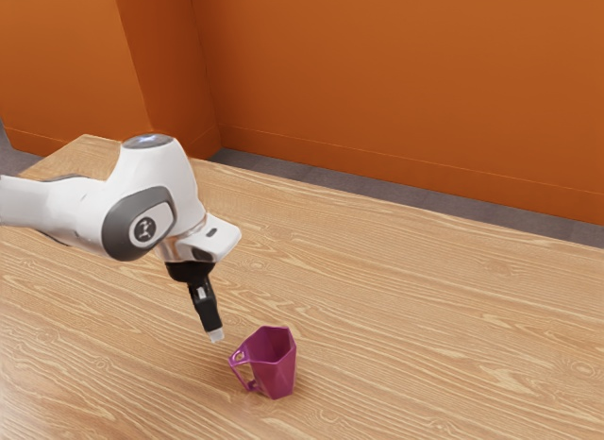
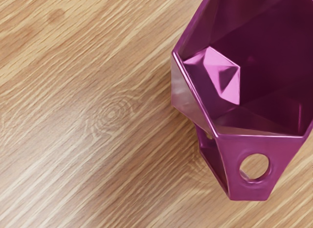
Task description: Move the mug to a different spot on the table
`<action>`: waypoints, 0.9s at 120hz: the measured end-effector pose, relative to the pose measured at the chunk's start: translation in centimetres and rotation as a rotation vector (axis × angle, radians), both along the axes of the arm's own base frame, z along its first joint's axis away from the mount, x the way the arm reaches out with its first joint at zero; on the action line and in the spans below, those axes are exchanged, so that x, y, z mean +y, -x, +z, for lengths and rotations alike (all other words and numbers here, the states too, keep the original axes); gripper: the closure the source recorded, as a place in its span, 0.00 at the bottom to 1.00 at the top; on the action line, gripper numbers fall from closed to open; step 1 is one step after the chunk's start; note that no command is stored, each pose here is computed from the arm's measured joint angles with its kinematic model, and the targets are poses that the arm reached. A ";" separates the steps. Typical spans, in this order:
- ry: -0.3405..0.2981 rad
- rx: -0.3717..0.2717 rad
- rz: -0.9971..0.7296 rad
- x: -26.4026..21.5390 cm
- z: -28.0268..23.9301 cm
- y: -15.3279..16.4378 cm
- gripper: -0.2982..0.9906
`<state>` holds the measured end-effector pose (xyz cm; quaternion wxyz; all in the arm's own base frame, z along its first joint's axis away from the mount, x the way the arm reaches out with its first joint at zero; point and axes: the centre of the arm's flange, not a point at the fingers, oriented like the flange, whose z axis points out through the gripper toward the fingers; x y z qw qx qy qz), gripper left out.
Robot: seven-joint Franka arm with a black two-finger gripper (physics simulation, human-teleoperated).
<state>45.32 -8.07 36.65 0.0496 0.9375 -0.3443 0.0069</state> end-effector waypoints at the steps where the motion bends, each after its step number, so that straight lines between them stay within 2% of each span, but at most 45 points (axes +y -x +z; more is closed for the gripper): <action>1: -0.001 0.001 0.000 -0.1 -0.2 0.1 0.23; 22: -0.005 -0.012 0.006 -1.4 -3.1 2.1 0.23; 35: -0.002 -0.050 0.010 -1.9 -3.9 1.8 0.23; 56: 0.005 -0.076 -0.008 -2.4 -5.3 1.4 0.23; 108: 0.062 -0.033 -0.042 -4.2 -8.6 1.5 0.23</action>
